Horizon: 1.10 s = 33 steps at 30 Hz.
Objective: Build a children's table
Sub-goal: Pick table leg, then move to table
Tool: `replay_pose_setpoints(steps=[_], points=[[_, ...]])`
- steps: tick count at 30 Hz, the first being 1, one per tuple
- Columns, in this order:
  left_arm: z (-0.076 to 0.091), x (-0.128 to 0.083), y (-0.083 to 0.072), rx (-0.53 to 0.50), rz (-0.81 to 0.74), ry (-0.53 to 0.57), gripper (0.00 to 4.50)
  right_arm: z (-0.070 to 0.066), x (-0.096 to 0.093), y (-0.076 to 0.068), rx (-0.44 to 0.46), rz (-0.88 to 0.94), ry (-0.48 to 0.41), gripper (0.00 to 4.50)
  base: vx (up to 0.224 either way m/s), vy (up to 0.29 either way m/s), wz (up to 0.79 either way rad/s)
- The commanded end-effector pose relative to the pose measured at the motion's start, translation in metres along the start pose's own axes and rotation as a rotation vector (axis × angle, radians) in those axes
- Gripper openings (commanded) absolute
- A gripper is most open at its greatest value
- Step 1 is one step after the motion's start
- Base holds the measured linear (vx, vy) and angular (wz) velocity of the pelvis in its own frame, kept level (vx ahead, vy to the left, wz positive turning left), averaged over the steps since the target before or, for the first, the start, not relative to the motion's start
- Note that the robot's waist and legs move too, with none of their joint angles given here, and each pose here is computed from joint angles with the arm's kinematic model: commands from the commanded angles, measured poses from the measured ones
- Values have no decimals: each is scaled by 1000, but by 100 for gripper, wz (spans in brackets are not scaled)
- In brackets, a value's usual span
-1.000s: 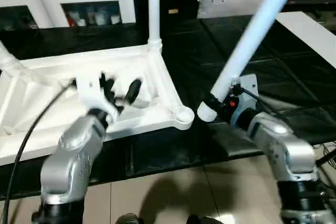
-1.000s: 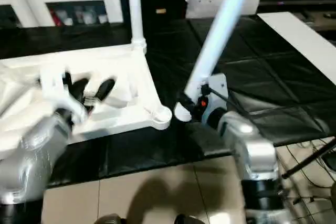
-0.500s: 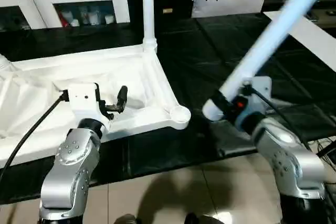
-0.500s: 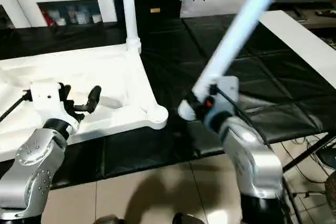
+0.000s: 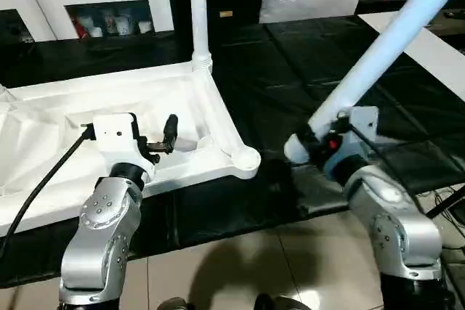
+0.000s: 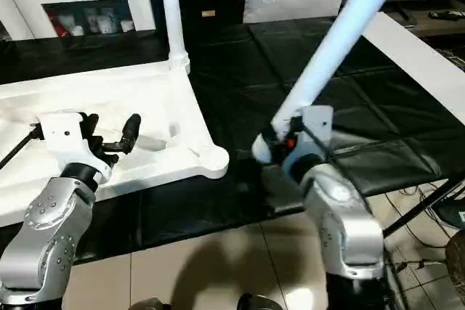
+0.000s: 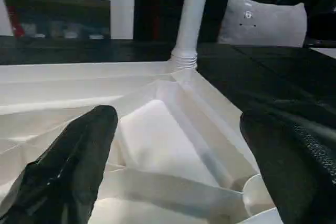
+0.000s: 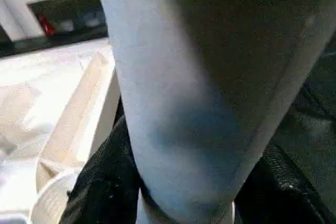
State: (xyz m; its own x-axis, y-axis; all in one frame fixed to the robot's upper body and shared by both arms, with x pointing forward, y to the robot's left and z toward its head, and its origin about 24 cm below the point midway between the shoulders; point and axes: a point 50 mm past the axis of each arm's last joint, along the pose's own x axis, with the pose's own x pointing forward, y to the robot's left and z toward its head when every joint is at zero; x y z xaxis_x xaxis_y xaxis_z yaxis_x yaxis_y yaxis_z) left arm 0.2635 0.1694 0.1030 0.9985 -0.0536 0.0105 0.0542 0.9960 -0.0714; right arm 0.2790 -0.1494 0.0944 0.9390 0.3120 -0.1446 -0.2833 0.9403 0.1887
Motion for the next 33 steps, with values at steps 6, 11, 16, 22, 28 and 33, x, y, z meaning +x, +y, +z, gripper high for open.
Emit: replay_pose_setpoints(steps=[6,11,16,22,28,33], points=[[2,1,-10,26,-38,-2,427,7,-2,9,-72,60,-18,190,9,-33,21],[1,1,-8,8,-16,0,427,6,-3,5,0,40,-50,190,33,-192,48],[6,2,-6,-3,-16,-33,427,7,-5,4,-51,48,-58,190,-18,-154,0],[9,0,-2,17,-30,-49,427,11,-6,-6,-89,2,-77,190,-34,-51,-2],[9,-5,-1,52,-68,-47,427,12,-9,-7,-151,44,-79,190,-18,-7,-2],[9,-6,0,80,-83,-47,427,9,-7,3,-184,116,-77,190,-23,7,4]])
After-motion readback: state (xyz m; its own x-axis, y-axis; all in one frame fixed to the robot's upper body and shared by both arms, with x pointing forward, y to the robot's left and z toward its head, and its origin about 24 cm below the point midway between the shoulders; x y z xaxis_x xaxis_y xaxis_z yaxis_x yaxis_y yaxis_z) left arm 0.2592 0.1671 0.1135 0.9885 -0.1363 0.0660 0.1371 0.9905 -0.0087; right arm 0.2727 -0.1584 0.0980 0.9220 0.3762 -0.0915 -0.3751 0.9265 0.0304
